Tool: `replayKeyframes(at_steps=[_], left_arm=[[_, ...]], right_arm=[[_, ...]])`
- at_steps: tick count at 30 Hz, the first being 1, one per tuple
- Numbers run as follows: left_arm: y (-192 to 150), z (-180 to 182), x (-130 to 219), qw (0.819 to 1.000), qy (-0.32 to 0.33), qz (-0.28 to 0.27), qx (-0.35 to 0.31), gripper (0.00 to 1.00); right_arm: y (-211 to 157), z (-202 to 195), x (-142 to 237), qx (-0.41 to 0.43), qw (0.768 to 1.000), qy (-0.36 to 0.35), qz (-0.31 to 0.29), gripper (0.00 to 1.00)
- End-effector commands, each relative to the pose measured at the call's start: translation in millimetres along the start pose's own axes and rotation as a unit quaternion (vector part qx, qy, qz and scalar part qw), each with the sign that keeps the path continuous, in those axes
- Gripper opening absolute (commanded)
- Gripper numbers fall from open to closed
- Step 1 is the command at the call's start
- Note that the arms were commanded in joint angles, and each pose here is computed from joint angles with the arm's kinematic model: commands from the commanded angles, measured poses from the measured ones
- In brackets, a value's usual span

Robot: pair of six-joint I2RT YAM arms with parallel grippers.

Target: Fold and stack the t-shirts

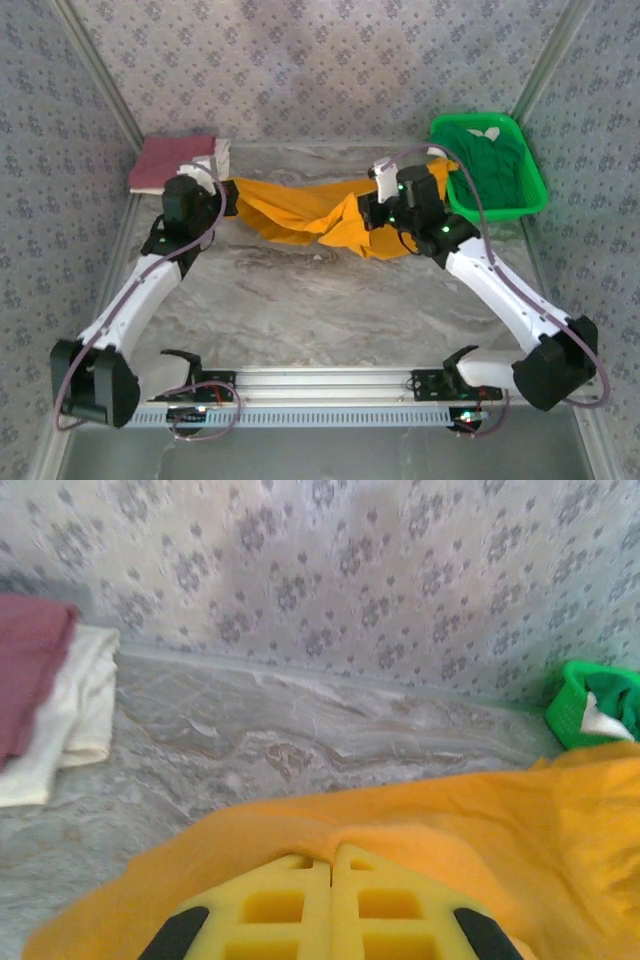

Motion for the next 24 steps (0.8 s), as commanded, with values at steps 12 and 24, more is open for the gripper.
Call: replayKeyframes(at_steps=[12,24], left_arm=[[98.4,-47.0,150.0,0.988,-0.019,-0.128,-0.084,0.0],[141.7,-125.0,254.3,0.962,-0.189,-0.149,-0.128,0.0]], right_arm=[[97.3,-27.5,177.6,0.057,0.973,-0.164,-0.154,0.0],[139.5,-20.7,285.8,0.089,0.94,-0.234,-0.231,0.0]])
Point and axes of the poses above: each hand's point on the last joint's axis, 136 mm out from that joint toward the fingers, its own x axis back along the fingers, its own z axis along the line the jaws close on, y = z × x, the point moved 3 cm from there along x, back along the fingers, and after that the axes turned 4 degrees about x, right-handed, at the moved point
